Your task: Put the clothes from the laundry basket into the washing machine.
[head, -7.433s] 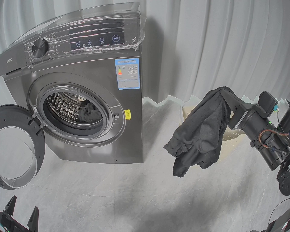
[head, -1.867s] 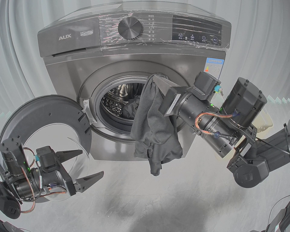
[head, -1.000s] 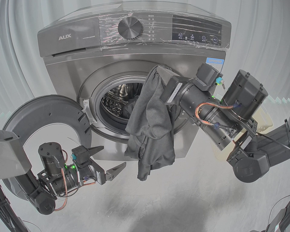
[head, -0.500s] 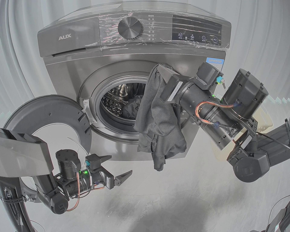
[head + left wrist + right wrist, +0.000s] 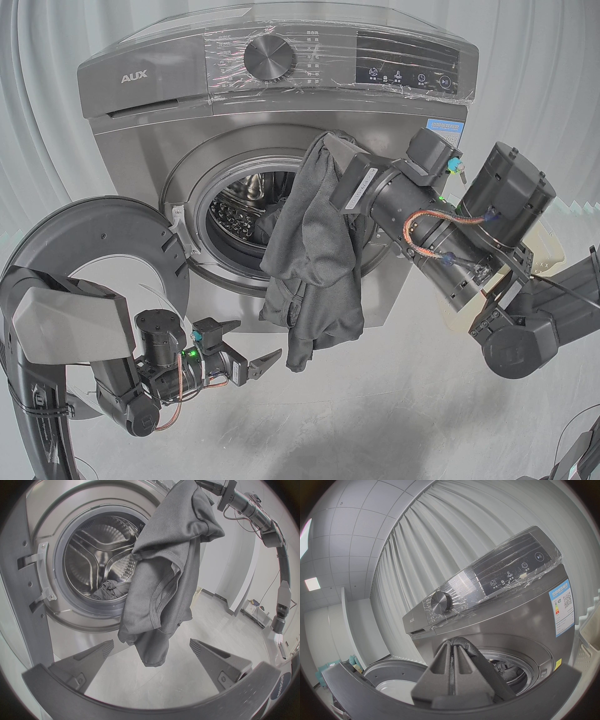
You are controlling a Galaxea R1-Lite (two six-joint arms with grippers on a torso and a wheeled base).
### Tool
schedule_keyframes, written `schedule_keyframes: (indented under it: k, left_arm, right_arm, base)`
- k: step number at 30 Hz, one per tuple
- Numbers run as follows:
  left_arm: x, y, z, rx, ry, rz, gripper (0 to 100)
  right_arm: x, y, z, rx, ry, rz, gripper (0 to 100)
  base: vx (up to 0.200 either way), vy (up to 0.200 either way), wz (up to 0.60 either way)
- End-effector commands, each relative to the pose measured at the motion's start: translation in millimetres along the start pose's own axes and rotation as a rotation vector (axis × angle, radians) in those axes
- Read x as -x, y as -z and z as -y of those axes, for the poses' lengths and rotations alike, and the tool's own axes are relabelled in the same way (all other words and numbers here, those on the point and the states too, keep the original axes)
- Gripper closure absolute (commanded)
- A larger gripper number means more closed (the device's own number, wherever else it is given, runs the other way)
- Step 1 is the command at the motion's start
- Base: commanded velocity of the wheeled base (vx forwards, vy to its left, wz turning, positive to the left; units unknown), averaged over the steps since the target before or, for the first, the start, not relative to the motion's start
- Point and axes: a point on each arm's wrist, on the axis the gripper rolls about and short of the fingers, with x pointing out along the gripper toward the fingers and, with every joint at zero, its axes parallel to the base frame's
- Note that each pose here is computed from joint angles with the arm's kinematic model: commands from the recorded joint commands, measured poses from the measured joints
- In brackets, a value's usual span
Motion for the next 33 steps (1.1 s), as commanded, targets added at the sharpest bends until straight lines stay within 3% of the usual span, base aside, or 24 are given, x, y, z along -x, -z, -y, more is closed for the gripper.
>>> schedule_keyframes:
  k: [1, 20, 26, 33]
  left_arm:
    - [-0.9, 3.7, -1.7, 0.004, -0.005, -0.011, 0]
    - [-31.4, 23.1, -6.4, 0.001, 0.0, -0.019, 0]
    - [-47.8, 21.1, -15.0, -0.019, -0.019, 0.027, 0]
    - [-54.7, 23.5, -22.3, -0.021, -0.037, 0.04, 0]
  right_arm:
    - [0.1, 1.0, -1.5, -0.005, -0.004, -0.002, 100]
    - [0.6, -1.9, -11.5, -0.018, -0.029, 0.008, 100]
    - [2.0, -2.8, -15.3, -0.023, -0.039, 0.008, 100]
    - [6.0, -6.2, -24.5, -0.036, -0.064, 0.013, 100]
  base:
    - [0.0, 0.0, 0.0]
    - [0.0, 0.0, 0.0]
    - [0.0, 0.0, 0.0]
    - [0.0, 0.0, 0.0]
